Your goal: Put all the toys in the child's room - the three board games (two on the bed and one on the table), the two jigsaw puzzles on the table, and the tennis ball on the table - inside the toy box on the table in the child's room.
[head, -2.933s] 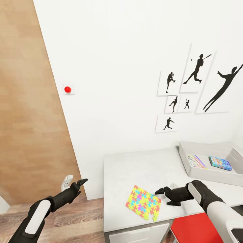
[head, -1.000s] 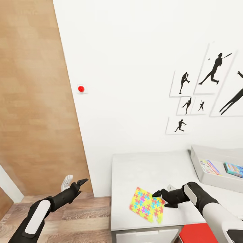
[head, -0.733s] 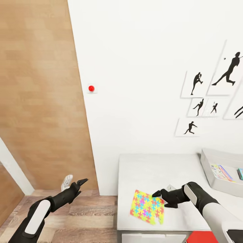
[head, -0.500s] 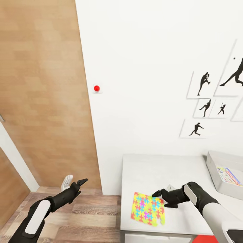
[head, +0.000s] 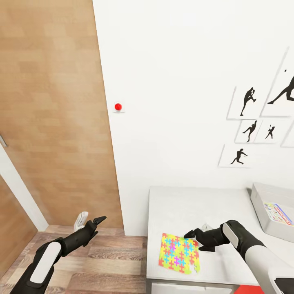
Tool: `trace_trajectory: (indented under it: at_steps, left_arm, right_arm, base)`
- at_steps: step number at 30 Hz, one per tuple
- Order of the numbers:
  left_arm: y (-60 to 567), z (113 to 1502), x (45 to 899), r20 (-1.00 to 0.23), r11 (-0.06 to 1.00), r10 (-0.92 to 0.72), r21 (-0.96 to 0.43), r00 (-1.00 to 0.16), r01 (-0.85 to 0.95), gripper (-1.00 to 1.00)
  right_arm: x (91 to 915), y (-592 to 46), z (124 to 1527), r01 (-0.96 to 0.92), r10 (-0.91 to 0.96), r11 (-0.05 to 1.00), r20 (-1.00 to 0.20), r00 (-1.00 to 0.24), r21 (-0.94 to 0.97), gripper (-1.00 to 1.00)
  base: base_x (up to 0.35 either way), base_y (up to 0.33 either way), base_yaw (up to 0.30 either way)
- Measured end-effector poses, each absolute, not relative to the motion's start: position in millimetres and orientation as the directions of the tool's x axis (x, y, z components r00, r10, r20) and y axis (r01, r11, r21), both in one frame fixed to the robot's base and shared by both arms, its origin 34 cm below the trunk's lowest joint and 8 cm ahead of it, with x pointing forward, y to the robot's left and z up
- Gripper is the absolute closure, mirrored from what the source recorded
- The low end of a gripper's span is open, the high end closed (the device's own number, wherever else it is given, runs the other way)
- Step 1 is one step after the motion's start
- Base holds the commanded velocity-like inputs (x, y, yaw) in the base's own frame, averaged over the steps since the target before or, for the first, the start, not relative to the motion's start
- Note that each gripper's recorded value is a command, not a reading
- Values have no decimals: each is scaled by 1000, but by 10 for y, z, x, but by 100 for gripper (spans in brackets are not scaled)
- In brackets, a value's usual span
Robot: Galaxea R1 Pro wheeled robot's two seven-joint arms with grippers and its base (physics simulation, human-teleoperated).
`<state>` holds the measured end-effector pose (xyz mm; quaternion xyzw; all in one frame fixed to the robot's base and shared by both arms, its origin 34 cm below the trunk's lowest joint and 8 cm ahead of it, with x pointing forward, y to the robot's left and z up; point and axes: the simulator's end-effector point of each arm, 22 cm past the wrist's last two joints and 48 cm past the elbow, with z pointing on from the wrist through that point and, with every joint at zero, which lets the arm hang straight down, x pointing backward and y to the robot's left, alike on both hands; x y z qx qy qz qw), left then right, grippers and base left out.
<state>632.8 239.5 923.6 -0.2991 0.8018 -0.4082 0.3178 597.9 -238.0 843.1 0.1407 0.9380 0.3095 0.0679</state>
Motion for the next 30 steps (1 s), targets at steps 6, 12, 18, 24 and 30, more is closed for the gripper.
trace_trajectory:
  at_steps: [6, 12, 18, 24, 30]
  left_arm:
    - [2397, 9237, 6329, -266, 488, -739, -845, -619, -220, -100]
    - [2391, 9241, 6330, -265, 487, -739, -846, -619, -219, -100]
    - [2382, 9246, 6336, -263, 484, -740, -848, -620, -218, -100]
    - [2391, 9247, 6334, -263, 484, -740, -848, -619, -218, -100]
    - [2392, 9243, 6330, -263, 484, -740, -847, -619, -219, -100]
  right_arm:
    - [5979, -2380, 8431, 222, 306, 769, -41, -951, 599, -100]
    - [5979, -2386, 8430, 222, 306, 770, -41, -951, 598, -100]
    - [5984, -2386, 8431, 222, 306, 769, -41, -951, 599, -100]
    - [5981, -2383, 8430, 221, 305, 770, -41, -952, 598, -100]
    - [5979, -2383, 8427, 218, 302, 773, -43, -952, 596, -100]
  base:
    - [0, 0, 3]
    - [-2, 0, 1]
    - [-117, 18, 0]
    - [-149, 48, 12]
    - [-51, 17, 163]
